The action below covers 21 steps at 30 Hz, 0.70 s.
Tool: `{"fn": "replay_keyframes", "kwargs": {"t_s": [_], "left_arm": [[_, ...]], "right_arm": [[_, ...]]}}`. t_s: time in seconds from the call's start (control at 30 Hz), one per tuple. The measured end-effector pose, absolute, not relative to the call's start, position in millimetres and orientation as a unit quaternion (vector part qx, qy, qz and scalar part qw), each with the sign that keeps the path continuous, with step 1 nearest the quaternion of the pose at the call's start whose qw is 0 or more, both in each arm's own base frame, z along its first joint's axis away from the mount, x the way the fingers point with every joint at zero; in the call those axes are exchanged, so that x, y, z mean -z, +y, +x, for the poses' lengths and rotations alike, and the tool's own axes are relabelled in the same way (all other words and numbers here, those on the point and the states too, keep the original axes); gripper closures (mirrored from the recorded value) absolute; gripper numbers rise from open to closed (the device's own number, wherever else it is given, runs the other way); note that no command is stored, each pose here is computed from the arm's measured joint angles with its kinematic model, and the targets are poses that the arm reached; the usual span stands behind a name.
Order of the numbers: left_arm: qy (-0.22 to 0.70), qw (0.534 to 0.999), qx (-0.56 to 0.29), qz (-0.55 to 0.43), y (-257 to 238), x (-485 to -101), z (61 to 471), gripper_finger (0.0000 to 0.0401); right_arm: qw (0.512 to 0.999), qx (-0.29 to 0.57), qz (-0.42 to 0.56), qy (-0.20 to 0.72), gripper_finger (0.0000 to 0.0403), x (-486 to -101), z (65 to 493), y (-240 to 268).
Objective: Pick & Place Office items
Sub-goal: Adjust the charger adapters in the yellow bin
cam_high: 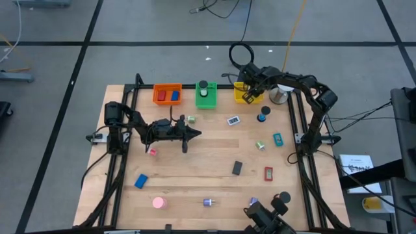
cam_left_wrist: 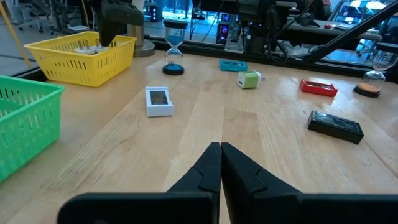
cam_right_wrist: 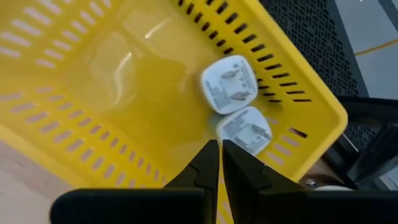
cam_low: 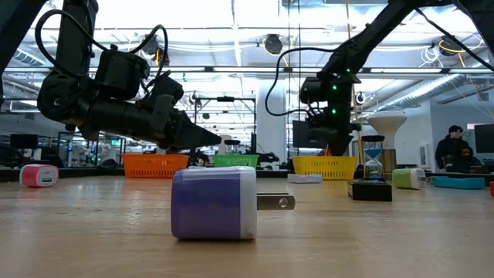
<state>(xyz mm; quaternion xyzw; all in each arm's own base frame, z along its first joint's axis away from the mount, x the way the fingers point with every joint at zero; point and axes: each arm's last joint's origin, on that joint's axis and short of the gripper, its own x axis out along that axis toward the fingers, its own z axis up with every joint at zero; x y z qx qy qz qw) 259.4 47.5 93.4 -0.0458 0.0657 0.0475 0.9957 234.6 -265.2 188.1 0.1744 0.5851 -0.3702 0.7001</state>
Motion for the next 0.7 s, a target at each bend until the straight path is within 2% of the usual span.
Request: {"fn": "replay_keyframes", "kwargs": {"t_s": [0.13, 0.3, 0.53, 0.7], "left_arm": [[0.066, 0.996, -0.047, -0.046, 47.5, -93.4, 259.4, 0.0398], [0.066, 0.996, -0.048, -0.046, 47.5, -93.4, 259.4, 0.0388], [0.066, 0.996, -0.048, -0.045, 47.5, -93.4, 259.4, 0.0398], [0.067, 0.995, -0.053, -0.044, 47.7, -93.2, 259.4, 0.0388]], "right_arm": [[0.699, 0.357, 0.172, 0.595, 0.0387, -185.4, 234.6, -264.6], [0.692, 0.349, 0.178, 0.607, 0.0387, -176.2, 233.9, -267.0], [0.684, 0.378, 0.153, 0.605, 0.0387, -171.4, 235.9, -272.6], [0.684, 0.383, 0.153, 0.602, 0.0387, -171.6, 234.2, -275.3]]}}
